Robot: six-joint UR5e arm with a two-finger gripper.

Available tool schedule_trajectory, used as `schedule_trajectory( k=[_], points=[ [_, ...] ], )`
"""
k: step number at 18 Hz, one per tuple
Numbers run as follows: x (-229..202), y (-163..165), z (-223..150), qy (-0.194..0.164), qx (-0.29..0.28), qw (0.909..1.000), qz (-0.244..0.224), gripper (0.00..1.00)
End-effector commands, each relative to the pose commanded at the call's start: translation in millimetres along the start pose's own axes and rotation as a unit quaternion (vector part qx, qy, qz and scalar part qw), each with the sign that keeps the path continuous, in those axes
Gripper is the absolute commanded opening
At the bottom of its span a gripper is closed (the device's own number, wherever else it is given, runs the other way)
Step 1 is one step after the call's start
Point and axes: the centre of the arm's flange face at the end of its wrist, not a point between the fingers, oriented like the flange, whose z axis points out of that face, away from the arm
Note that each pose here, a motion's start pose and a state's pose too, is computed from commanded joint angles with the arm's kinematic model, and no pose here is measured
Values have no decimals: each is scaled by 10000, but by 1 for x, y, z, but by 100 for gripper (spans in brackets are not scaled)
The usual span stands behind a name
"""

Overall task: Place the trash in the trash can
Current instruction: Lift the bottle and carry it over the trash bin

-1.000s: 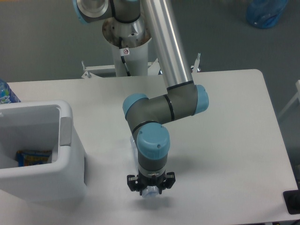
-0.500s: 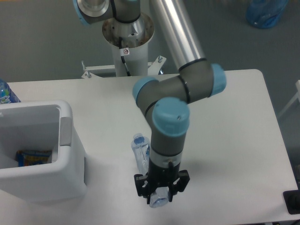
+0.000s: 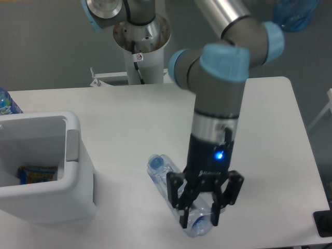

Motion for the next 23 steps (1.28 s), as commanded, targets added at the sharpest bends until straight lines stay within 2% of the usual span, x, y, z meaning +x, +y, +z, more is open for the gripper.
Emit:
schedule_trajectory(
  k=[3, 5, 11, 14, 19, 23],
  points=[
    [24, -10, -27, 62, 172, 9998, 115, 59],
    [37, -14, -38, 105, 238, 9997, 3, 59],
    [106, -3, -58, 407, 211, 9989, -53, 59],
    [144, 15, -58, 610, 63, 9981, 26, 59],
    [175, 26, -50, 806, -56, 9967, 67, 59],
    [204, 39, -33, 999, -201, 9942, 353, 59]
  ],
)
